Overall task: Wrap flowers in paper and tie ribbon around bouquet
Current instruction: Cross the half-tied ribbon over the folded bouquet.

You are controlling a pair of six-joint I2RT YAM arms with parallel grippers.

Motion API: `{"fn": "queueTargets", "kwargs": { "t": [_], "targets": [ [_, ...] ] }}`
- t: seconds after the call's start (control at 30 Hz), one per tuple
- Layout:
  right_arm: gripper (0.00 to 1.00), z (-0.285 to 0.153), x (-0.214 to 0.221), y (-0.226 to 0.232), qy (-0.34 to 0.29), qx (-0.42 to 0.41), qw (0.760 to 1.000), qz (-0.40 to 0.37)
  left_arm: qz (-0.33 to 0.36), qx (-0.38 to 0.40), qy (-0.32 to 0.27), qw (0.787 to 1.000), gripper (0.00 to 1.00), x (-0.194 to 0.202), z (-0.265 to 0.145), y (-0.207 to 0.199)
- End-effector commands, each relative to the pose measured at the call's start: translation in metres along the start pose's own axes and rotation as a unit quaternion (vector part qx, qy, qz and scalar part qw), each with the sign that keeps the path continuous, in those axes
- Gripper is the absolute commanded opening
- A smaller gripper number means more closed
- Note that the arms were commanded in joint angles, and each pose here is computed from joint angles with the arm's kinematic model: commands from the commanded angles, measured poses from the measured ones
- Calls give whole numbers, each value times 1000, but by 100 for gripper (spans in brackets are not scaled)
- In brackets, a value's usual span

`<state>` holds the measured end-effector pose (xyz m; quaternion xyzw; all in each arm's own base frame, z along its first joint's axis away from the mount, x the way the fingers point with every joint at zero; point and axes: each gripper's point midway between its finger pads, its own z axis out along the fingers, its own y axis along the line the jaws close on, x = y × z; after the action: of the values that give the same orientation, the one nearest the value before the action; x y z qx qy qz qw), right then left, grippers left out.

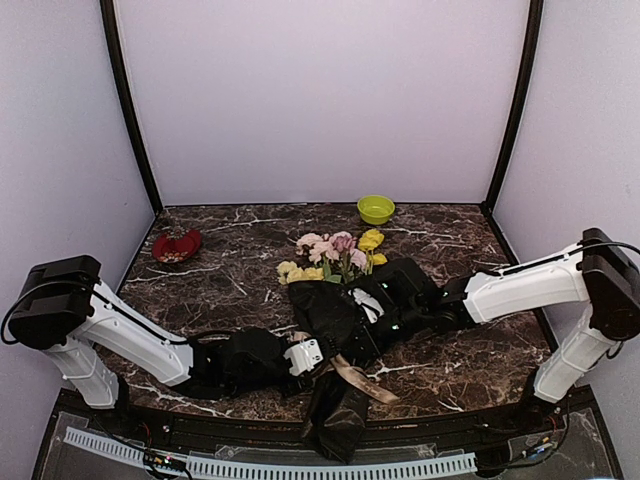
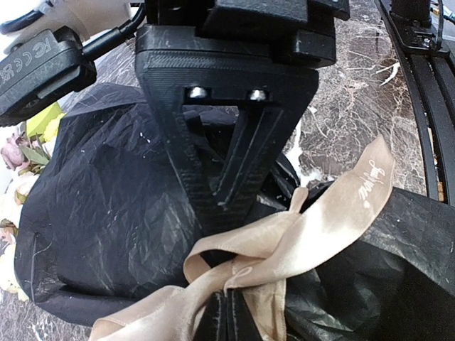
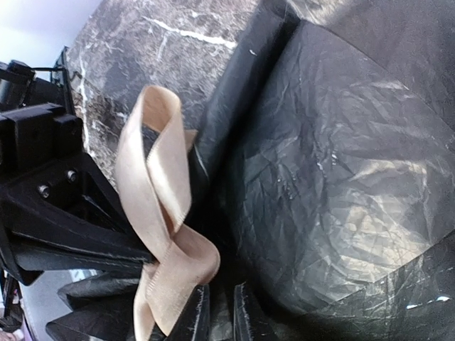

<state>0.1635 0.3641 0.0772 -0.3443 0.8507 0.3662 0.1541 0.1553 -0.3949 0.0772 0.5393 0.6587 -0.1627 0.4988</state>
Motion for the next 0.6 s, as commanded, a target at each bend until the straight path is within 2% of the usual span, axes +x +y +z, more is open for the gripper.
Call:
{"fn": "queueTargets", "kwargs": {
  "t": [0.0, 0.27, 0.43, 0.57],
  "targets": [
    [14, 0, -8, -3, 0, 28, 1000, -14, -5, 3, 4, 1000, 0, 6, 1, 0],
    [20, -9, -10, -10, -3, 62, 998, -21, -8, 3, 3, 1000, 0, 7, -1, 0],
    [21, 5, 2, -7, 21, 43, 999, -25, -12, 3, -1, 1000, 0, 6, -2, 1],
    [23, 14, -2, 13, 22, -12, 999, -37, -11, 6, -6, 1000, 0, 4, -2, 0]
  ]
}}
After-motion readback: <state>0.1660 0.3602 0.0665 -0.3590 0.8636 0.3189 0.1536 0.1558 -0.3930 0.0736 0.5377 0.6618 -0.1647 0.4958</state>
